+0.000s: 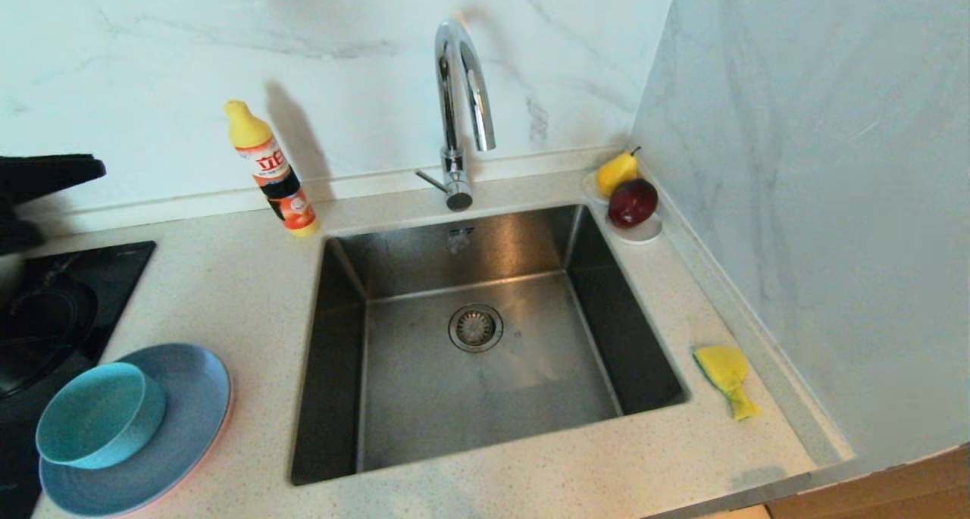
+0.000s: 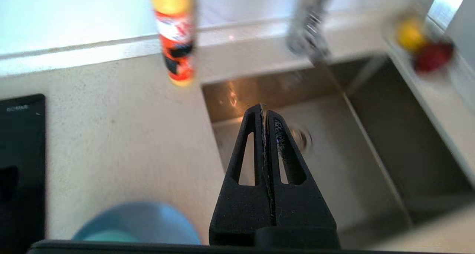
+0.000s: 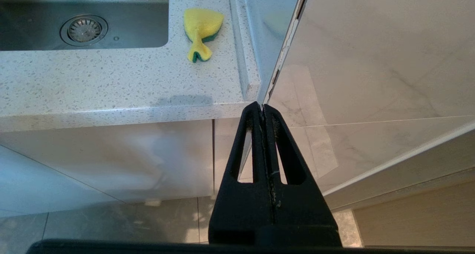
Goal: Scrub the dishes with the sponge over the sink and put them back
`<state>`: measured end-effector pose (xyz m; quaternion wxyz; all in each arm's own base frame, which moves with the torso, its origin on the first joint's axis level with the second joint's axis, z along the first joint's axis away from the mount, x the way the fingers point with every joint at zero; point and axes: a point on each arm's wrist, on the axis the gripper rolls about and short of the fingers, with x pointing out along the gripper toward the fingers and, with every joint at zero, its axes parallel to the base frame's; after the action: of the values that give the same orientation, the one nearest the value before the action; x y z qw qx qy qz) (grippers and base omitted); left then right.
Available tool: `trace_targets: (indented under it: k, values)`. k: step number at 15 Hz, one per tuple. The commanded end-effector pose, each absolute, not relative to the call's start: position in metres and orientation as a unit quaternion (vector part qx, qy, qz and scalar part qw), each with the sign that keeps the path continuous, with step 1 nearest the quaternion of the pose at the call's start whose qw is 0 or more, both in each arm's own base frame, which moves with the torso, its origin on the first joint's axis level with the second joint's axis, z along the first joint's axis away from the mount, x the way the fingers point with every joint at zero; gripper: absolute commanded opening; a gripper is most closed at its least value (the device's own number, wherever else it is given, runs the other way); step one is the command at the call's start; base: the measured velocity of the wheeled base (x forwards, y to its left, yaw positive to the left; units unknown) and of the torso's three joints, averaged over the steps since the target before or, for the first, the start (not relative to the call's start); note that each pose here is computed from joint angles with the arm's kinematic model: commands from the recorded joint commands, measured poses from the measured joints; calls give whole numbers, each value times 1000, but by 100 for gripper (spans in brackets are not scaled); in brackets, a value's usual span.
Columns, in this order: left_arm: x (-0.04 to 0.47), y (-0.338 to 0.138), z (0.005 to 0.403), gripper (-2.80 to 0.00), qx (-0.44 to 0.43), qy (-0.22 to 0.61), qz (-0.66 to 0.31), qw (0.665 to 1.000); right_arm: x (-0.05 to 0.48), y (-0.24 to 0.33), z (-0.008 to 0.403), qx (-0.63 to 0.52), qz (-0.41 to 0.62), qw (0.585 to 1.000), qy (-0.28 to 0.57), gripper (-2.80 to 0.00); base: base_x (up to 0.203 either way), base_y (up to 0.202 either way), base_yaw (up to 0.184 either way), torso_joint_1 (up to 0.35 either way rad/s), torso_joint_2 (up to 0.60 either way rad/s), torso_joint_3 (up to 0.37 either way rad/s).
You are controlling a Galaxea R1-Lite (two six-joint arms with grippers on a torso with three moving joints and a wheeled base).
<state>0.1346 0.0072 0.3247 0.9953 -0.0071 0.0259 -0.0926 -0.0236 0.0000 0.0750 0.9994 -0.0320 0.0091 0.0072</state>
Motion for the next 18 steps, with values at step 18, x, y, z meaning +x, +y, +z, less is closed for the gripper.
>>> trace_targets:
  k: [18]
  values:
    - [-25, -1, 74, -280, 43, 31, 3, 999, -24, 0, 75, -33, 7, 999, 9, -280, 0, 0, 0, 0, 0, 0]
